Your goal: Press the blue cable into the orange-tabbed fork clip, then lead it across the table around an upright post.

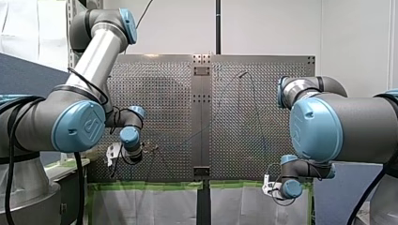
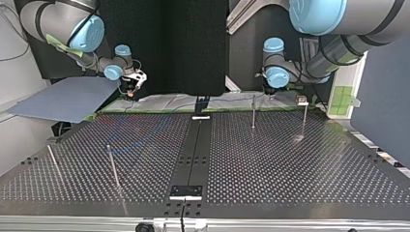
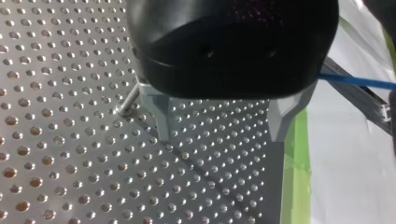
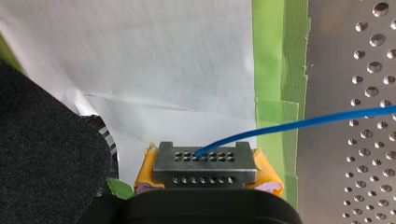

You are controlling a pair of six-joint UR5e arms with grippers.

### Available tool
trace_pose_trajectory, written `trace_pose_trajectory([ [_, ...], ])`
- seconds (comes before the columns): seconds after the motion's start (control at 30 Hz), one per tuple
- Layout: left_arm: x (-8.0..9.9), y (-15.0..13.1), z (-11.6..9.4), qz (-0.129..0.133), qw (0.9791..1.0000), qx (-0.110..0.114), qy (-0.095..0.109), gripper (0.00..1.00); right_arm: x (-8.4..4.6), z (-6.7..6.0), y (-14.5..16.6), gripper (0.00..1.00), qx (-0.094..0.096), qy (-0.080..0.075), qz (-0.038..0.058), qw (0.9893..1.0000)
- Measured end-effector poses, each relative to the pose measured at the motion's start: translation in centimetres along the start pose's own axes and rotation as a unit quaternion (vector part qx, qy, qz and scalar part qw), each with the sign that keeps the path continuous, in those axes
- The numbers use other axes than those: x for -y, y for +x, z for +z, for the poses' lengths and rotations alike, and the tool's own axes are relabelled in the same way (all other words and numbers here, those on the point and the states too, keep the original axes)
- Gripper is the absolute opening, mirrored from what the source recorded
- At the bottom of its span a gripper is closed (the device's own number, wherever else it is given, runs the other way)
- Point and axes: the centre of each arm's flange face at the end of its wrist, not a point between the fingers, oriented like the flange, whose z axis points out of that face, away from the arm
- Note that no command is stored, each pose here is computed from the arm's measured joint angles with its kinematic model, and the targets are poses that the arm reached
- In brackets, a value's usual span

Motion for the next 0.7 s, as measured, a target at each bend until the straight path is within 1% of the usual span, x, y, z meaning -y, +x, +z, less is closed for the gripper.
trace_pose_trajectory([
  [0.2,-0.1,-1.3,-0.3,-0.004,0.9999,0.013,-0.002,0.99,0.0,0.0,0.0,0.0,0.0,0.0,-0.0002,1.0],
  [0.3,-0.1,-1.9,-1.1,-0.008,0.9998,0.017,-0.001,0.99,0.1,0.0,0.0,0.0,0.0,0.0,-0.0002,1.0],
  [0.4,0.1,-2.4,-2.2,-0.014,0.9997,0.019,0.007,0.99,0.1,0.0,0.0,0.0,0.0,0.0,-0.0003,1.0],
  [0.5,0.3,-2.4,-3.2,-0.014,0.9997,0.011,0.019,0.99,0.1,0.0,-0.1,0.0,0.0,0.001,-0.0004,1.0],
  [0.63,0.5,-1.2,-4.3,-0.012,0.9992,-0.014,0.035,0.99,0.1,0.0,-0.1,0.0,0.0,0.001,-0.0005,1.0],
  [0.7,0.6,-0.7,-4.7,-0.012,0.9988,-0.022,0.043,0.99,0.1,0.0,-0.1,0.0,0.0,0.001,-0.0004,1.0],
])
